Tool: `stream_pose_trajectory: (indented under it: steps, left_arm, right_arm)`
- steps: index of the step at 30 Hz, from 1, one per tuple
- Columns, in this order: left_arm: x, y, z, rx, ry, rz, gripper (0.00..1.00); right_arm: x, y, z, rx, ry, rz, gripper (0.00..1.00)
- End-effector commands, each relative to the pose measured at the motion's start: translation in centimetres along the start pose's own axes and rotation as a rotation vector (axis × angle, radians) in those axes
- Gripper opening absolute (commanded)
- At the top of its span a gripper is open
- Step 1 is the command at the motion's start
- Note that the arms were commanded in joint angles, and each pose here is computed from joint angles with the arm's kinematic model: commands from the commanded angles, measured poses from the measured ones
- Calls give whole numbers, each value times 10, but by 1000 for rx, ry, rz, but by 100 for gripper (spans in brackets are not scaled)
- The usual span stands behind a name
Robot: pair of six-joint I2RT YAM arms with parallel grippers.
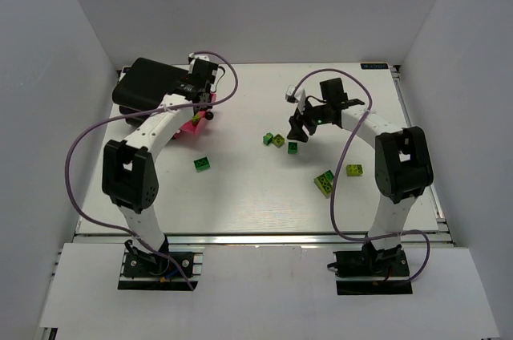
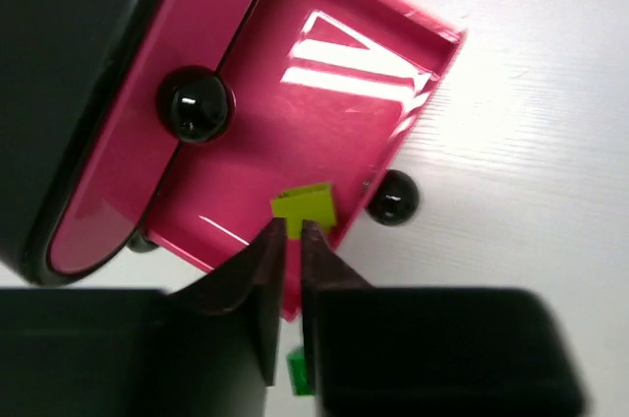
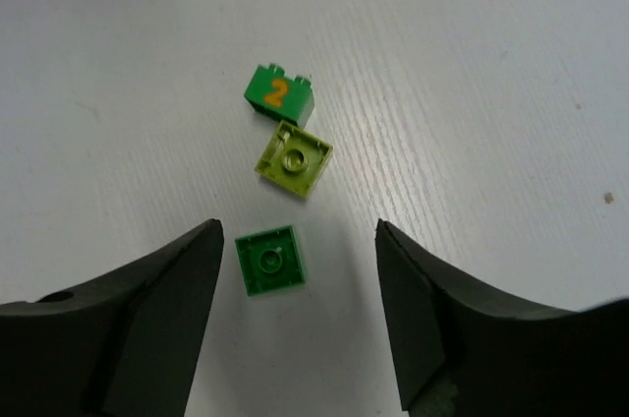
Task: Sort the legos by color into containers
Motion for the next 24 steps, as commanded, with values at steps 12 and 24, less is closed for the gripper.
stream_pose_trajectory:
  steps: [12,24]
  left_arm:
    - [115,43,24,343,-145,274,62]
    - [135,63,72,440,-114,233,62]
  right_arm:
    - [-63,-4,7,23,217,-23,86]
    - [-84,-7,18,-33,261,99,64]
Point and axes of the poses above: each gripper's point midway between its finger pads, its own x axis back along the fingers, its own y axis along the line the jaws close on, z = x × y, the point moved 9 cm from there along x, back along the fingers, and after that the axes turned 5 degrees about -x, right-handed, at the moved point
